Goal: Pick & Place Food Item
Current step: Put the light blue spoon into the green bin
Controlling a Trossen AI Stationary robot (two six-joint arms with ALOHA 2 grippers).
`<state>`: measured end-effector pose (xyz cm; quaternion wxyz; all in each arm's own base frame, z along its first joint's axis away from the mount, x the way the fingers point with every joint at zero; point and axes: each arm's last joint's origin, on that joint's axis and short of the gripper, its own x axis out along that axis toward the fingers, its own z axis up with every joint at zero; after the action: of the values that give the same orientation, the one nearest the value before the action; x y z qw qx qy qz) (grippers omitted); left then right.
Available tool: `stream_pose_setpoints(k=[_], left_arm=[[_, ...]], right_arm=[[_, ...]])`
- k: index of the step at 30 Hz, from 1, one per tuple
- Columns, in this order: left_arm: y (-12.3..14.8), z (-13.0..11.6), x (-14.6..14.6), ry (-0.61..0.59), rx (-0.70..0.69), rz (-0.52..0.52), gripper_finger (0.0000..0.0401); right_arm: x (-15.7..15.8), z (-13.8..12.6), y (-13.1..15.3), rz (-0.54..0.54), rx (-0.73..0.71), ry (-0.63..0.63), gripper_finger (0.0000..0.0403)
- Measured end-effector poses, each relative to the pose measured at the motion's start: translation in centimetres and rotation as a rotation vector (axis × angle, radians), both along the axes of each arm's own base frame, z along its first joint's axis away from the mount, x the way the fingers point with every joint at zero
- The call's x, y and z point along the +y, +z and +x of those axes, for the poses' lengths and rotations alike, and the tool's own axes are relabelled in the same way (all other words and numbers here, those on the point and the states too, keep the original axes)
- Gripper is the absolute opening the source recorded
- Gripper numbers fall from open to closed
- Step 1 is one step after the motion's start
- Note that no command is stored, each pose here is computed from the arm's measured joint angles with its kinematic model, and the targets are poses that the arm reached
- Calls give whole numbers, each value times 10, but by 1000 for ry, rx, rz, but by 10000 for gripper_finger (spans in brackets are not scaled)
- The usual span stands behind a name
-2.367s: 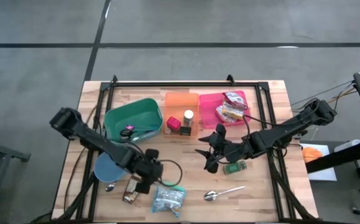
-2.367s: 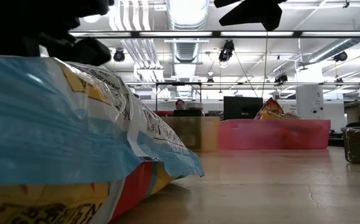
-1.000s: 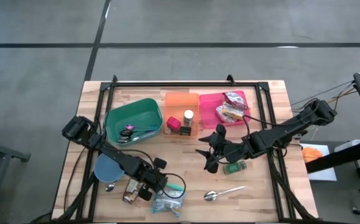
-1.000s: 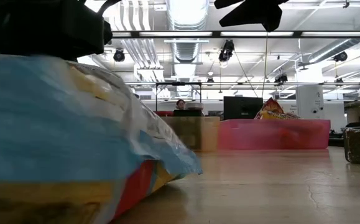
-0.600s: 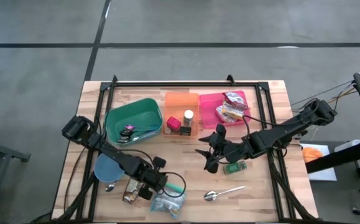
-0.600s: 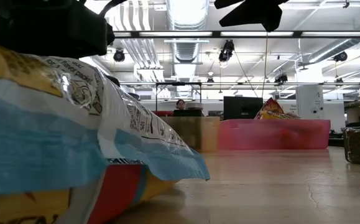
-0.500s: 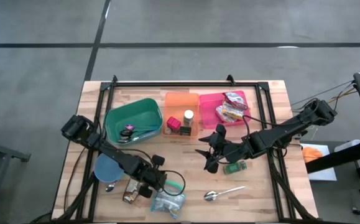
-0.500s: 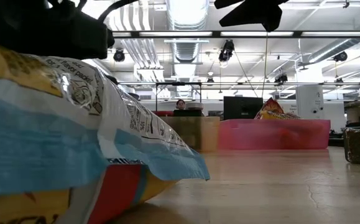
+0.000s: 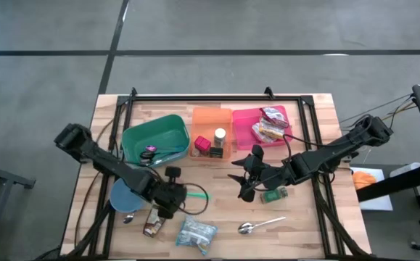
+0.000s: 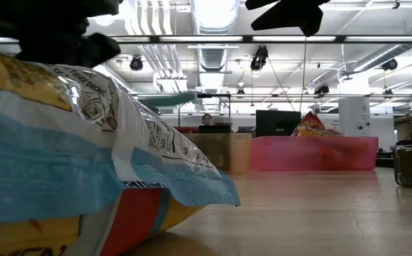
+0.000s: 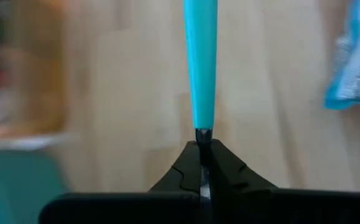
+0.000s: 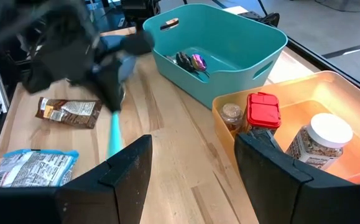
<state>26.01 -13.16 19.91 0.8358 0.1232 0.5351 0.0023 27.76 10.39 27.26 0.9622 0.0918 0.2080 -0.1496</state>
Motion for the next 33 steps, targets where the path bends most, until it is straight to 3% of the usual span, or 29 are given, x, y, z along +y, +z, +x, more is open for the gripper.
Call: stream_pose_setpoints(k=[9,16,25,33], left_arm=[[63,-45,56,343,-101,-4,0],[88,-72,96,521,-150,0,0],[84,-89,123,647,-10,79,0],[50,-92,145,766,67,54,0]], right_arm=[[0,0,0,-5,1,2,225],[0,0,0,-8,2,4,225],[0,-1,-2,-8,8,2,225],[0,-1,-3,-12,11,3,225]])
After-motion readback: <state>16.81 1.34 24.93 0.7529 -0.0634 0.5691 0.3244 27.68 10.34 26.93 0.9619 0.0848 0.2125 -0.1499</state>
